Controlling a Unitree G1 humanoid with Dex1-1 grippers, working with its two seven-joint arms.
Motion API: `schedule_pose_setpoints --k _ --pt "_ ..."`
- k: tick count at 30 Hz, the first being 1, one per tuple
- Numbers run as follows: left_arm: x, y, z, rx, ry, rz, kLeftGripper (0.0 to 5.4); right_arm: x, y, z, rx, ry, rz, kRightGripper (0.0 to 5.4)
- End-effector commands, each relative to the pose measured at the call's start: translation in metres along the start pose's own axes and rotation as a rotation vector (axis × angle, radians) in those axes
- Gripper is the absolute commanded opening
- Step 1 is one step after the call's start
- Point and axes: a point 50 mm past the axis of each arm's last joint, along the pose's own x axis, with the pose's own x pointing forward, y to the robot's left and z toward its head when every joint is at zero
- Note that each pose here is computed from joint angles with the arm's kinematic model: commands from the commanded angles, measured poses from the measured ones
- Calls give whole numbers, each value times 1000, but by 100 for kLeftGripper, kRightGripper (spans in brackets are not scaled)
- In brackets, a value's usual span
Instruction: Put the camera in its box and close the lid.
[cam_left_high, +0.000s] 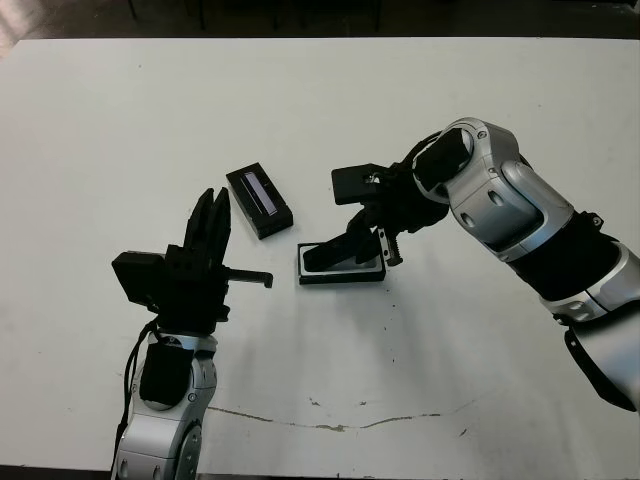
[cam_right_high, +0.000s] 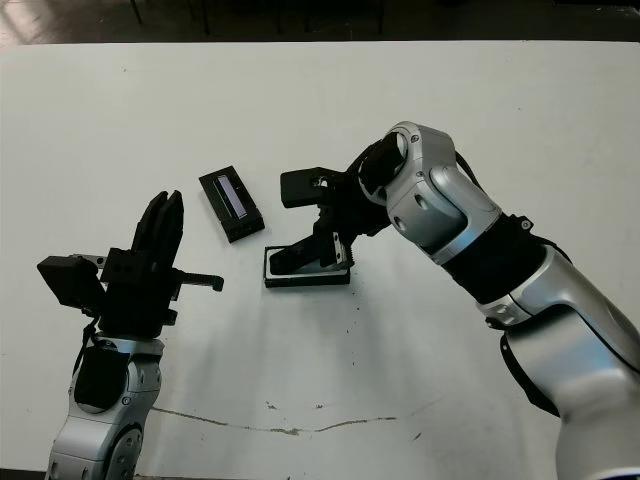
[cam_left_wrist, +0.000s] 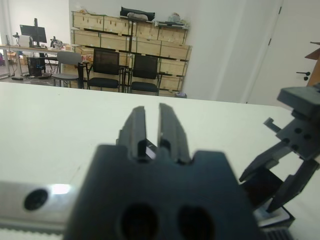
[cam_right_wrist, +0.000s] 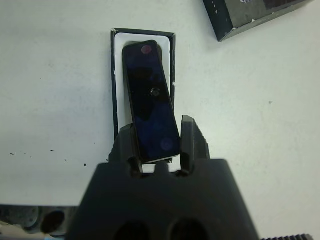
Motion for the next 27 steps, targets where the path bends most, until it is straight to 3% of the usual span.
schedule_pose_setpoints --k 1,6,15,27 --pt "-3 2 -7 -6 42 13 0 14 10 12 -46 -29 90 13" --pt "-3 3 -7 1 37 13 0 14 10 9 -65 -58 122 13" --pt "-3 3 -8 3 35 10 0 11 8 7 -177 -118 94 194" --pt "-3 3 -7 10 36 12 0 11 7 4 -174 -115 74 451"
